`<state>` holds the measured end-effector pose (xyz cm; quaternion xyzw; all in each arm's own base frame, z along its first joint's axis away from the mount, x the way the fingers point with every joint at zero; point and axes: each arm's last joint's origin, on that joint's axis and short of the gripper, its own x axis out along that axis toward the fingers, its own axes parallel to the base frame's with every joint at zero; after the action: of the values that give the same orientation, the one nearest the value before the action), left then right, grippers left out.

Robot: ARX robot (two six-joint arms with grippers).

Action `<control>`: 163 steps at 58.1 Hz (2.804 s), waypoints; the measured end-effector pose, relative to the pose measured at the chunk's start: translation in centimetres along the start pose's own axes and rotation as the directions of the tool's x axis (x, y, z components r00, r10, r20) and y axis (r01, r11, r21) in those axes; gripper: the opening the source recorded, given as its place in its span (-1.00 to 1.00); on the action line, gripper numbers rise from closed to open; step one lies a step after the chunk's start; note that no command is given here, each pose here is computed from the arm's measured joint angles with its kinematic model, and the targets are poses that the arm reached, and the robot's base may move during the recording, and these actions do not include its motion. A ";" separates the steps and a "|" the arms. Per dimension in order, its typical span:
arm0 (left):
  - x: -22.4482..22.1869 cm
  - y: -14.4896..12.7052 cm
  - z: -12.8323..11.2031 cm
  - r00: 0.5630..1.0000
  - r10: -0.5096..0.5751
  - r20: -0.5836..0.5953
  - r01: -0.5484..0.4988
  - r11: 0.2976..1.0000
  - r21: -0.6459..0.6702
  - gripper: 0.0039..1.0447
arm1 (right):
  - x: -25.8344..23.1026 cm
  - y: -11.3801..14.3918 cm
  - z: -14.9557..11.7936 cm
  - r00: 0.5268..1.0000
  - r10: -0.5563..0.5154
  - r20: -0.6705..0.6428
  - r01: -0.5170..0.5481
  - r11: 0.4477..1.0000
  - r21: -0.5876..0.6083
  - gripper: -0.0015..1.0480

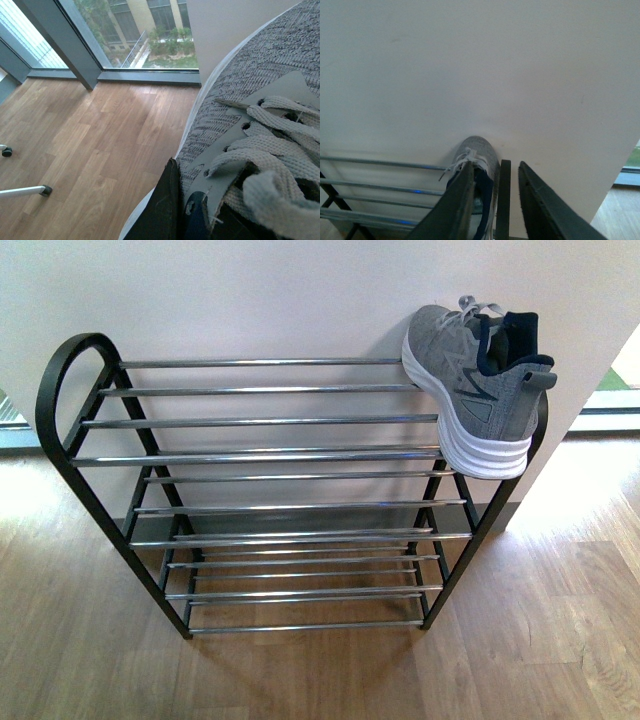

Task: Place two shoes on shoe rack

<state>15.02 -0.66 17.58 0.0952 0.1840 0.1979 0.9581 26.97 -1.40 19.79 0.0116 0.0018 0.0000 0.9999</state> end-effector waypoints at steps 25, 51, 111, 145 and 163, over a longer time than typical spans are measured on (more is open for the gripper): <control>0.0 0.0 0.0 1.000 0.000 0.000 0.000 1.000 0.000 -0.98 | -6.6 1.3 -1.9 1.000 -0.001 -0.005 0.001 1.000 -0.017 -0.97; 0.0 0.0 0.0 1.000 -0.003 0.000 0.003 1.000 0.000 -0.98 | -10.9 1.3 -3.8 1.000 -0.002 -0.020 0.002 1.000 -0.017 -0.97; 0.0 0.0 0.0 1.000 -0.003 0.000 0.003 1.000 0.000 -0.98 | -15.1 1.3 -2.6 1.000 -0.001 0.023 0.001 1.000 -0.017 -0.97; 0.0 0.0 0.0 1.000 -0.003 0.000 0.003 1.000 0.000 -0.98 | -17.0 1.3 -3.1 1.000 -0.004 -0.007 0.003 1.000 -0.018 -0.97; 0.0 0.0 0.0 1.000 -0.003 0.000 0.003 1.000 0.000 -0.98 | -17.3 1.3 -2.9 1.000 -0.001 0.019 0.002 1.000 -0.017 -0.97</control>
<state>15.02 -0.67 17.58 0.0950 0.1841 0.1966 0.9584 9.69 -0.02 16.96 0.0030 -0.0077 -0.0009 1.0000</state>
